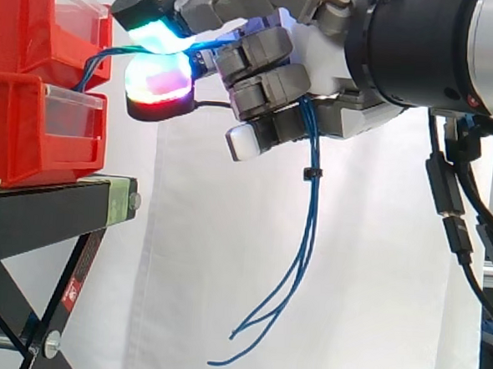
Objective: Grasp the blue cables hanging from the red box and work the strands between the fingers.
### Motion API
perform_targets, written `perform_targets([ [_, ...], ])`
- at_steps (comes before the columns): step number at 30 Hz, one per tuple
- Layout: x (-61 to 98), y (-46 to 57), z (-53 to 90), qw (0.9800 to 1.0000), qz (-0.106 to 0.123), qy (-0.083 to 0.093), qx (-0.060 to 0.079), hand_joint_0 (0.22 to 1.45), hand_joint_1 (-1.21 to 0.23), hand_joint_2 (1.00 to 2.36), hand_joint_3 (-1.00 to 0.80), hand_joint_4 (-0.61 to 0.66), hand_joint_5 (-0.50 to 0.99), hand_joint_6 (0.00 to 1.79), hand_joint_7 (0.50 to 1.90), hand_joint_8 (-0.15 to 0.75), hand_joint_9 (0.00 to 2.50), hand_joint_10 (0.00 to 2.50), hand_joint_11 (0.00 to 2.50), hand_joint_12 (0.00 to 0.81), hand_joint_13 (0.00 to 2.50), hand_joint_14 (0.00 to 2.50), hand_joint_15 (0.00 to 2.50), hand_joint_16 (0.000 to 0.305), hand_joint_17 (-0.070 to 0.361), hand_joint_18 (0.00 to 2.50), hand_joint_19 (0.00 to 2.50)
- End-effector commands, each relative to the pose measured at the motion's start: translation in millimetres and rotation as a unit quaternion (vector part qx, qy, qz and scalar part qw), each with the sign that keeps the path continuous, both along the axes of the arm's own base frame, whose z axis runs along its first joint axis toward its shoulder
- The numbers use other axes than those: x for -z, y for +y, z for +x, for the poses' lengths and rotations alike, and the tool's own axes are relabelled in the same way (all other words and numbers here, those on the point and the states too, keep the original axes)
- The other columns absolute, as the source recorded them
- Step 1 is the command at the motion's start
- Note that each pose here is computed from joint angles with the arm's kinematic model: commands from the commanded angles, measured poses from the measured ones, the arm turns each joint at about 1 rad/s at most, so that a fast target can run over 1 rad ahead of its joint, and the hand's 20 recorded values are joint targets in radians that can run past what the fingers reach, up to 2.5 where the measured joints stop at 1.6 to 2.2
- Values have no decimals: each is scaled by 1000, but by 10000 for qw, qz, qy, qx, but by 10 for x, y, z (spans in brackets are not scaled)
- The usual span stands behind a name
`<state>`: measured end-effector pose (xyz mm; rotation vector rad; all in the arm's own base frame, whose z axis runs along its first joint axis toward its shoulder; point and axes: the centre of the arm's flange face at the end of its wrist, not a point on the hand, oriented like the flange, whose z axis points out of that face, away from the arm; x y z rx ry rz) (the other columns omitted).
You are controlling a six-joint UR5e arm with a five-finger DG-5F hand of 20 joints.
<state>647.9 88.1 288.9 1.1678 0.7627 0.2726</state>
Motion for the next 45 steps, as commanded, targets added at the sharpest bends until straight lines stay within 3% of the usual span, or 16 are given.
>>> perform_targets([
  [1,-6,-5,3,10000,8,-1,17,1019,-879,1159,172,92,107,1310,1269,439,1051,2500,2500,486,1472,2500,1590,56,125,1788,833],
  [4,1,-6,0,10000,4,5,17,890,-880,1321,59,37,81,1364,1271,439,1051,2500,2500,486,1472,2500,1590,56,125,1788,833],
  [6,1,3,-2,10000,8,7,16,1236,-768,1072,205,-92,145,1329,1429,439,1051,2500,2500,486,1472,2500,1590,56,125,1788,833],
  [11,3,-38,2,10000,5,14,46,1393,-684,1009,299,79,807,3,1724,439,1051,2500,2500,486,1472,2500,1590,56,125,1788,833],
  [14,13,-47,4,10000,-13,39,57,1285,-752,1053,311,167,813,20,1419,439,1051,2500,2500,486,1472,2500,1590,56,125,1788,833],
  [18,-3,-55,8,10000,-27,39,55,789,-638,1767,-12,172,757,17,1426,439,1051,2500,2500,486,1472,2500,1590,56,125,1788,833],
  [20,2,-65,7,10000,-44,47,51,951,-747,1450,145,106,655,81,1599,439,1051,2500,2500,486,1472,2500,1590,56,125,1788,833],
  [22,10,-63,10,10000,-49,53,53,1211,-782,1065,273,5,293,955,1378,439,1051,2500,2500,486,1472,2500,1590,56,125,1788,833],
  [27,-2,-73,11,9999,-69,66,69,1293,-784,1001,313,-40,216,1324,1247,439,1051,2500,2500,486,1472,2500,1590,56,125,1788,833],
  [29,2,-71,16,9999,-77,78,70,1160,-802,1214,249,-20,226,1298,1273,439,1051,2500,2500,486,1472,2500,1590,56,125,1788,833],
  [31,0,-85,11,9999,-73,80,84,681,-721,2036,-147,112,302,1145,1290,439,1051,2500,2500,486,1472,2500,1590,56,125,1788,833],
  [33,4,-86,8,9999,-76,96,90,596,-616,2167,-203,109,491,514,1545,439,1051,2500,2500,486,1472,2500,1590,56,125,1788,833],
  [34,3,-95,10,9999,-80,94,92,704,-592,1932,-115,157,646,15,1682,439,1051,2500,2500,486,1472,2500,1590,56,125,1788,833],
  [36,1,-94,12,9999,-81,85,86,1124,-649,1107,221,227,700,14,1506,439,1051,2500,2500,486,1472,2500,1590,56,125,1788,833],
  [37,1,-94,12,9999,-81,85,86,1254,-684,1000,264,235,737,21,1419,439,1051,2500,2500,486,1472,2500,1590,56,125,1788,833],
  [45,-9,-111,20,9999,-70,65,101,1351,-735,1011,244,166,823,25,1350,439,1051,2500,2500,486,1472,2500,1590,56,125,1788,833],
])
